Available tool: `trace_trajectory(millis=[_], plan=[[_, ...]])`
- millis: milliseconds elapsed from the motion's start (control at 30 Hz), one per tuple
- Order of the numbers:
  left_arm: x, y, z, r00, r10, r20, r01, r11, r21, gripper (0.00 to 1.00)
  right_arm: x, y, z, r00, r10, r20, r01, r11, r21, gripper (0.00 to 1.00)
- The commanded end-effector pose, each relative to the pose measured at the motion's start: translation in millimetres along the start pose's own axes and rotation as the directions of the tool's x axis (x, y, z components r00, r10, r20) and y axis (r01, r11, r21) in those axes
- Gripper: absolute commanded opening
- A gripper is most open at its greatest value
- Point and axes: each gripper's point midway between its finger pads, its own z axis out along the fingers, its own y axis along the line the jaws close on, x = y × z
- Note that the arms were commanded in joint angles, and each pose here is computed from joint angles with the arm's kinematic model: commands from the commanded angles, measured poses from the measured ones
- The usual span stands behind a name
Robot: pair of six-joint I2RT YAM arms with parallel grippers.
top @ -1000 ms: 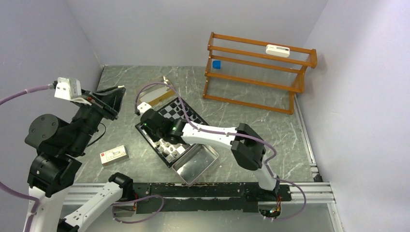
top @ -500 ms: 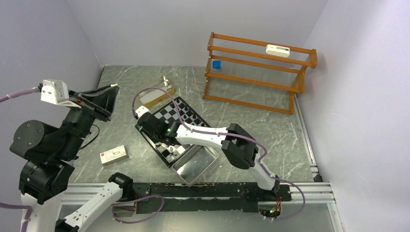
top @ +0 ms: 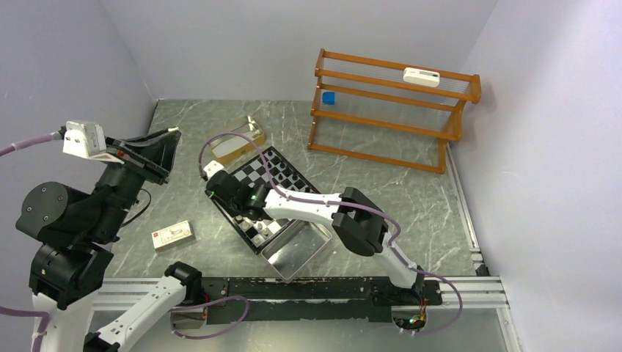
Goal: Set up the chess pieces on the board
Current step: Place the chess piece on the chessboard.
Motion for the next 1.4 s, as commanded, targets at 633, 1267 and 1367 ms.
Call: trace_trajectory(millis=[633,1267,1367], plan=[[9,0,5,1.000,0.017,-0.019,-0.017,1.000,0.010,0.05,8,5,17,1.000,-0.026,-0.010,0.026,0.999,0.019,0.16],[8,0,3,1.000,0.016,-0.016,-0.015,1.000,0.012,0.05,7,6,18,1.000,-0.022,-0.008,0.023,0.999,0.034,0.35],[11,1,5,1.000,0.017,-0.023,-0.017,1.000,0.007,0.05,-4,6,13,1.000,-0.019,0.010,0.019,0.999,0.036,0.40]])
